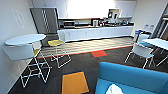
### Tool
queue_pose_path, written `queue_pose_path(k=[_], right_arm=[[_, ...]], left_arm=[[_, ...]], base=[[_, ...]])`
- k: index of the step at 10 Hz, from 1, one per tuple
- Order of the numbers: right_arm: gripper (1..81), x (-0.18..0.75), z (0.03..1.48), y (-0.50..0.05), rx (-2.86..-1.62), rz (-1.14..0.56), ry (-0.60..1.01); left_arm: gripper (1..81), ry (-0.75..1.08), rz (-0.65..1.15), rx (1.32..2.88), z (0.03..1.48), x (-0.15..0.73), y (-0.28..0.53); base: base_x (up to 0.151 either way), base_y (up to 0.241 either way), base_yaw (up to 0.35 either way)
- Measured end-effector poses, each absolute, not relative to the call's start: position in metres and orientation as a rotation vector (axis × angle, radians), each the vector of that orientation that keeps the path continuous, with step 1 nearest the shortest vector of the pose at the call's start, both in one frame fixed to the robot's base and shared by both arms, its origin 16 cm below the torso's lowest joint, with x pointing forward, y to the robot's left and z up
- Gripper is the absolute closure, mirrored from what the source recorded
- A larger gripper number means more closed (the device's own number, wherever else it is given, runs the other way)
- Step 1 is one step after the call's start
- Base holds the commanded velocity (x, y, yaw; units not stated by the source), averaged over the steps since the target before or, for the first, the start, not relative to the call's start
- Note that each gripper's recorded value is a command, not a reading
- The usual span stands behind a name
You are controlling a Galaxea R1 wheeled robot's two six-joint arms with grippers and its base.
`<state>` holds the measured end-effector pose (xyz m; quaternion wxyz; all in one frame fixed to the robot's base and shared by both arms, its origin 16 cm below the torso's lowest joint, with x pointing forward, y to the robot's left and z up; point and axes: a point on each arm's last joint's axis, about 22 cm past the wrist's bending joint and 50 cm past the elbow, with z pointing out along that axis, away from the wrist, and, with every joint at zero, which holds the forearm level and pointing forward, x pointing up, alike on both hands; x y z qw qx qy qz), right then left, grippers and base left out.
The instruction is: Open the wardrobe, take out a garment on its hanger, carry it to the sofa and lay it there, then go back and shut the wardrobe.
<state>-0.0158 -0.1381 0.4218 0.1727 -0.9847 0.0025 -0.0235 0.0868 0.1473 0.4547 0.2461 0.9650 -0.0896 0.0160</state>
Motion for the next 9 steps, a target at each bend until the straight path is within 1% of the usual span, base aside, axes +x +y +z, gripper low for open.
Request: queue_pose_path(k=[9], right_arm=[[1.0, -0.023, 0.422, -0.139, -2.797, -0.055, 0.009]], left_arm=[[1.0, -0.284, 0.044, 2.651, 0.445, 0.081, 0.136]], base=[[0.0, 0.0, 0.29]])
